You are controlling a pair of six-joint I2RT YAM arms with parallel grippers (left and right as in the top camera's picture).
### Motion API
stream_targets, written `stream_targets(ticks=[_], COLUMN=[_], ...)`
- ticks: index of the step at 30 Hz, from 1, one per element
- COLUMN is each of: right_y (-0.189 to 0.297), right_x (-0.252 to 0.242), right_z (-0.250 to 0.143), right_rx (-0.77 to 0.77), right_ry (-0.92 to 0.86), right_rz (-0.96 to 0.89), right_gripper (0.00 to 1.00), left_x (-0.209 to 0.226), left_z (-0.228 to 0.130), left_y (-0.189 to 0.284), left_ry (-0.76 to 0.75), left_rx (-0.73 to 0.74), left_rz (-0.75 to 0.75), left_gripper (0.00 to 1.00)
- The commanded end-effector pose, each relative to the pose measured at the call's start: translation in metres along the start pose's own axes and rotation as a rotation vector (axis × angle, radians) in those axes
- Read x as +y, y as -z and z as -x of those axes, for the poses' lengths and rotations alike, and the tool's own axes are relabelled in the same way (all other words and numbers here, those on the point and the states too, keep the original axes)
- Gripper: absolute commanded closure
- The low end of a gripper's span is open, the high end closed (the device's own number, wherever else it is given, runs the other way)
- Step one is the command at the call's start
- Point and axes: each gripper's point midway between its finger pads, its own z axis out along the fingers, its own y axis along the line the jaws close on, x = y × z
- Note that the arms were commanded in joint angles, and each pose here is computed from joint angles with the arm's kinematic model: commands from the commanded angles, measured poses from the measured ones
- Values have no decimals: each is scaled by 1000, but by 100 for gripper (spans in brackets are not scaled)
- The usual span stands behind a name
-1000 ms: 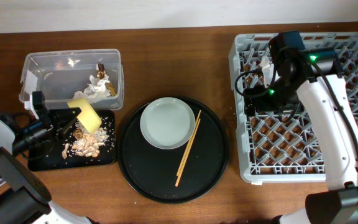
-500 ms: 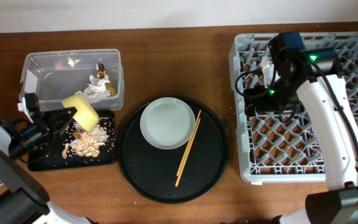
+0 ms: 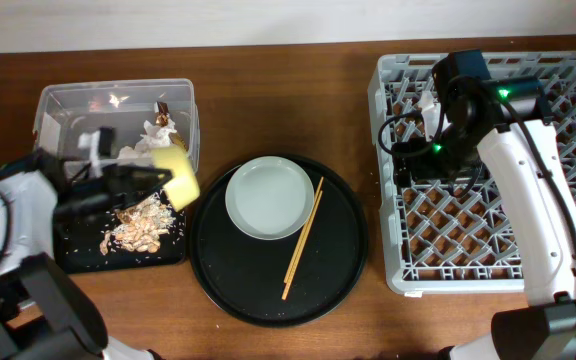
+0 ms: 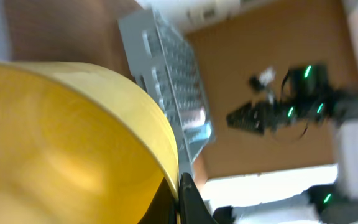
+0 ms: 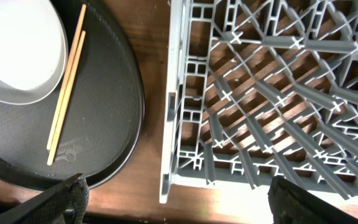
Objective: Sort waste into correct bins and load items into the dishwasher rack
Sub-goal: 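Set the empty yellow bowl onto the white plate with the left gripper, then grasp the yellow bowl with the right gripper and lift it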
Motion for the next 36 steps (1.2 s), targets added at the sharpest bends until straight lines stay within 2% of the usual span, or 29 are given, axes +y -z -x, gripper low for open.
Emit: stream_targets(ticks=[1,3,4,6,10,12,16,19,22,24,26,27,29,33,34,36], right_y=[0,0,0,0,0,0,0,0,0,0,0,0,0,3,3,-3], right_x=[-2,-2,-2,-2,-2,-3,-3,-3,-3,-3,-3,-2,0,33,42,66], right_z=[2,2,2,2,1,-1,-3,-3,-3,-3,-1,1,5,28,34,43], right_rx=[0,1,1,1,3,10,18,21,20,18,11,3,-12,-103,-126,-148], right_ry=[-3,-3,-3,-3,-3,-3,-4,-4,-4,-4,-4,-3,0,27,47,107], right_rz=[-10,-10,-10,-10,-10,-11,-11,-11,-11,-11,-10,-9,0,172,195,213], right_gripper=[6,6,6,6,6,6,6,5,5,5,5,2,2,2,2,3], left_x=[-24,-22,-10,0,13,27,54,59,57,49,32,20,0,-15,-14,-4], left_z=[-3,-4,-5,-14,-52,-68,-98,-99,-99,-94,-80,-70,-54,-17,-13,-6], left_y=[-41,-66,-88,-117,-182,-199,-228,-229,-228,-222,-209,-198,-170,-62,-40,4], left_ry=[-161,-192,-205,-276,-468,-485,-480,-472,-472,-472,-477,-478,-469,-326,-279,-146], left_rx=[213,293,337,396,520,555,642,643,643,629,579,544,479,287,255,183], left_rz=[124,220,345,482,714,804,825,835,834,833,831,831,844,1037,1065,1128], left_gripper=[100,100,100,100,100,100,100,99,85,78,67,66,59,54,48,24])
